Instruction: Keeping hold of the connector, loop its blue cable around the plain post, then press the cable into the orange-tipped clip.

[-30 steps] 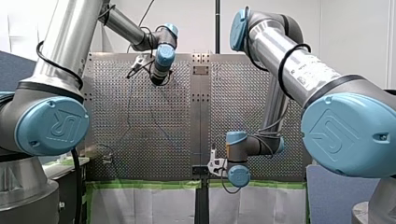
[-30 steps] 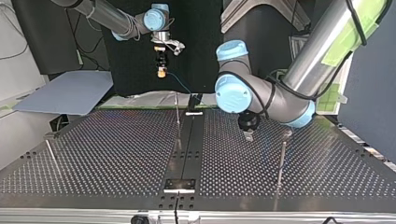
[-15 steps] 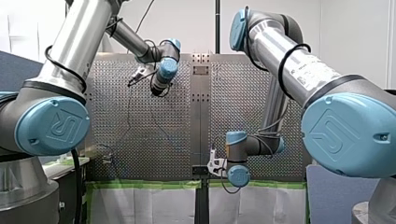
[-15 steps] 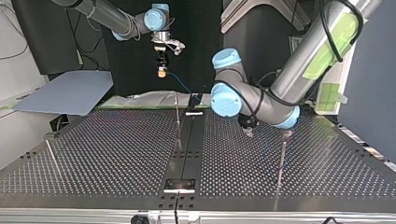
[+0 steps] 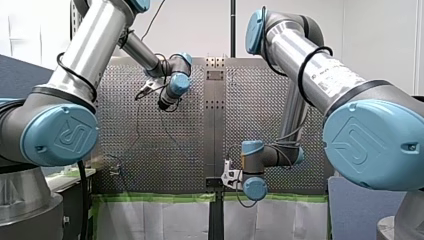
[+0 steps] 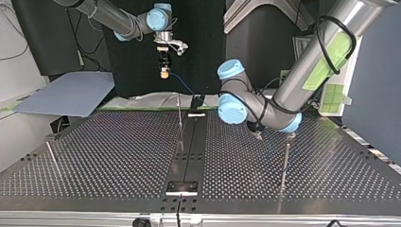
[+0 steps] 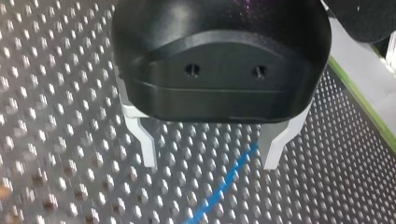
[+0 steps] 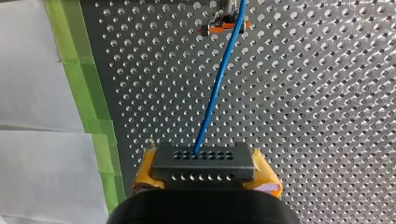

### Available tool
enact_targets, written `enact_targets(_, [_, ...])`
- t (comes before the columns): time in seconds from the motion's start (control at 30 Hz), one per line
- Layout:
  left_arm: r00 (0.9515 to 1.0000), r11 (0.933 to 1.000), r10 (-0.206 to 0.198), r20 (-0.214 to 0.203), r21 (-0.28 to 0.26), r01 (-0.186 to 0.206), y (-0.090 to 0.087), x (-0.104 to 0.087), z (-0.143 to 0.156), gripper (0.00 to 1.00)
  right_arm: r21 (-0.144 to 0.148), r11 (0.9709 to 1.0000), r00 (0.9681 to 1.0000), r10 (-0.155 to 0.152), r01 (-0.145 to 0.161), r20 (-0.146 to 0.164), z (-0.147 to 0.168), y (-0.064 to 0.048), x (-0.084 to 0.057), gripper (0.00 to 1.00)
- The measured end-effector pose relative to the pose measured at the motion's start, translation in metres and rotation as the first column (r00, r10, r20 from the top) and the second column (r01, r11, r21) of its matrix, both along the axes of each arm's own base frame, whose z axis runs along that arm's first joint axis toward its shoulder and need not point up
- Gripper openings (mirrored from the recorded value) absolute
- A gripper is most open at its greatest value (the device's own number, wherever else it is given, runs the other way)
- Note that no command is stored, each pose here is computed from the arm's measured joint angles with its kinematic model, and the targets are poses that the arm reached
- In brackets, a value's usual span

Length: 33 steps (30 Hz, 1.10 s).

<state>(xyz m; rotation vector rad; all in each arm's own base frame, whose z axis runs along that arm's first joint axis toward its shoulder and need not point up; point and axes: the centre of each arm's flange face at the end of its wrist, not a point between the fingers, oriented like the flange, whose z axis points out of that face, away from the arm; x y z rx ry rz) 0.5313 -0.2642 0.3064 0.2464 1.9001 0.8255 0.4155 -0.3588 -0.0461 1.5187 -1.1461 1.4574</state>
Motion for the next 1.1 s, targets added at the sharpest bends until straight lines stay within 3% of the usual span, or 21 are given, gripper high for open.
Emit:
enact_targets(0.2, [1.0000, 0.9998, 0.003, -0.002, -0.021, -0.003, 0.011, 0.009, -0.004, 1.00, 0.000, 1.0000, 1.0000, 0.003, -0.003, -0.001, 0.000, 0.002, 0.001, 0.00])
enact_targets(0.4, [0.9995, 0.9997, -0.005, -0.031, -0.024, 0.004, 0.007, 0.016, -0.026, 1.00, -0.001, 1.0000, 1.0000, 0.004, -0.004, -0.001, 0.000, 0.002, 0.002, 0.00])
enact_targets(0.53, [0.9995, 0.9996, 0.008, -0.029, -0.027, -0.009, 0.010, 0.021, -0.035, 1.00, -0.001, 1.0000, 1.0000, 0.005, -0.005, -0.002, 0.000, 0.002, 0.002, 0.00])
enact_targets(0.77, [0.9978, 0.9996, 0.017, -0.064, -0.022, -0.018, 0.012, 0.028, -0.062, 1.00, -0.002, 1.0000, 1.0000, 0.005, -0.005, -0.005, 0.000, 0.002, 0.002, 0.00])
enact_targets(1.1, [0.9966, 0.9983, -0.028, -0.077, -0.054, 0.024, -0.002, 0.037, -0.107, 1.00, -0.004, 1.0000, 0.9999, 0.006, -0.006, -0.011, 0.000, 0.002, 0.002, 0.00])
